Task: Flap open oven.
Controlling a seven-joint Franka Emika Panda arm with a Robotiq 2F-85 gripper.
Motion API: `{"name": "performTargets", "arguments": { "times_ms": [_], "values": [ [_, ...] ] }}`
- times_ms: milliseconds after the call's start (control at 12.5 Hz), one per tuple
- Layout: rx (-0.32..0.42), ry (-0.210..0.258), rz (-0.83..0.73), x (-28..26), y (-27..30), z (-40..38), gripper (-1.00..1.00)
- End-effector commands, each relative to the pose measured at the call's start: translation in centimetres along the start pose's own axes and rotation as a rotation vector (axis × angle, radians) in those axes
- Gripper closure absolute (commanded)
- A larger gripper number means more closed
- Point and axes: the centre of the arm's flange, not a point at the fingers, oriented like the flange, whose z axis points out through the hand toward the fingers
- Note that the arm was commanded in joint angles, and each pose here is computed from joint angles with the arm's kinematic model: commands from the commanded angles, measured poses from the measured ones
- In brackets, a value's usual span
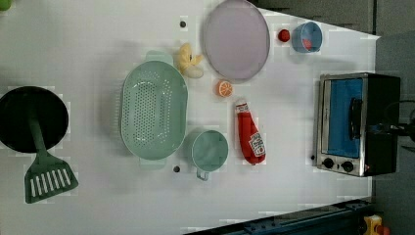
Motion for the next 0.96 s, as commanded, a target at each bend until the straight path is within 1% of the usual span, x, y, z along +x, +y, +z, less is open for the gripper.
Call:
{"name": "performTargets", "arguments": {
  "times_ms": [80, 240, 560, 720, 960],
  "values": [
    [-0.017, 0.032, -0.069, 0.9, 0.1, 0.2, 0.65],
    [-0.034, 0.040, -0.080, 1.7, -0.4, 1.7, 0.65],
    [-0.035, 0.012, -0.089, 2.4, -1.5, 4.3, 0.65],
    [-0.038, 0.011, -0.101, 2.6, -2.0, 4.6, 0.65],
    [-0.061, -0.012, -0.175, 3.0, -5.1, 5.3, 0.65]
  ]
}}
